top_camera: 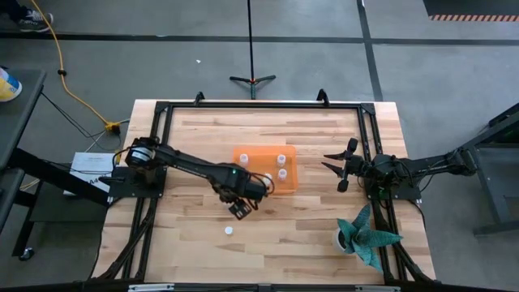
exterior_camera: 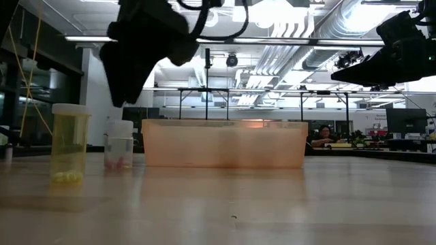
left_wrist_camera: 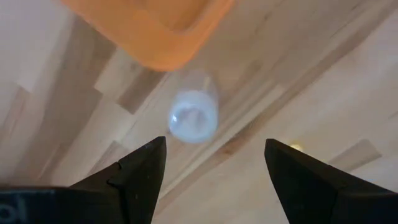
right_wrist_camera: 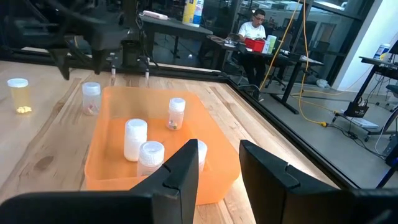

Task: Pick and place pill bottles into a basket
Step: Put the transparent pill bottle in the orange bin

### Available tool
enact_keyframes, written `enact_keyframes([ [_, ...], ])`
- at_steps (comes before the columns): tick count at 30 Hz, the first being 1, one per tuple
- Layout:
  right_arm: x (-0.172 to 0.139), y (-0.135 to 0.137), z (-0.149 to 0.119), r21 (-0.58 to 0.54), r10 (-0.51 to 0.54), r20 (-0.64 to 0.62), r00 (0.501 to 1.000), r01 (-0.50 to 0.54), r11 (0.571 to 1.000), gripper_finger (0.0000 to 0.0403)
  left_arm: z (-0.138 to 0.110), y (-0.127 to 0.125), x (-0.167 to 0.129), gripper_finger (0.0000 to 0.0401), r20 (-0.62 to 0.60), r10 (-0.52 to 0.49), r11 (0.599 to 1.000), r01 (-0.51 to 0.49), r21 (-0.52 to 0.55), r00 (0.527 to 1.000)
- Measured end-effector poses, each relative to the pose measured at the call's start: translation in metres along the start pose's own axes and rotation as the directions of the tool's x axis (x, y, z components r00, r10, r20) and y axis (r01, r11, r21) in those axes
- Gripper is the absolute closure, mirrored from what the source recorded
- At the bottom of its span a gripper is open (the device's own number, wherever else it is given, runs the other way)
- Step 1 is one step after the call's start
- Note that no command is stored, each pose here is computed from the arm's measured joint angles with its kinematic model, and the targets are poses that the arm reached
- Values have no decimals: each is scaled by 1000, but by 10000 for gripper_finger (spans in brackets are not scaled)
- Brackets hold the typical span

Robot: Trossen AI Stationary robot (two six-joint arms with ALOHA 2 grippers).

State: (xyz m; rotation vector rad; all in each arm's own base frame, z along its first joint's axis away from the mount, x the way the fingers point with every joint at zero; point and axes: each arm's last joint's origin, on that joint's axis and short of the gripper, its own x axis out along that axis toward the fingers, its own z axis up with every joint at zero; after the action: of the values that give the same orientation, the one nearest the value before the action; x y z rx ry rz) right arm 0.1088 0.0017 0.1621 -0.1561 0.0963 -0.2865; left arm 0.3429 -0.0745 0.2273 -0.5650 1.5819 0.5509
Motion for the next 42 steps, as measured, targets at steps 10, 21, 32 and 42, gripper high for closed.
enact_keyframes([
  [10,0,0,0,0,0,0,1000,0,1000,295,-2,7,19,93,1,67,997,-67,-40,998],
  [21,0,0,0,0,0,0,1000,0,1000,295,-4,11,43,93,0,67,997,-67,-36,998],
  [32,0,0,0,1,0,1,1000,0,1000,295,1,5,46,93,53,3,1000,-4,19,999],
  [42,0,0,0,1,0,1,1000,0,1000,295,0,6,46,128,37,1,999,-3,38,999],
])
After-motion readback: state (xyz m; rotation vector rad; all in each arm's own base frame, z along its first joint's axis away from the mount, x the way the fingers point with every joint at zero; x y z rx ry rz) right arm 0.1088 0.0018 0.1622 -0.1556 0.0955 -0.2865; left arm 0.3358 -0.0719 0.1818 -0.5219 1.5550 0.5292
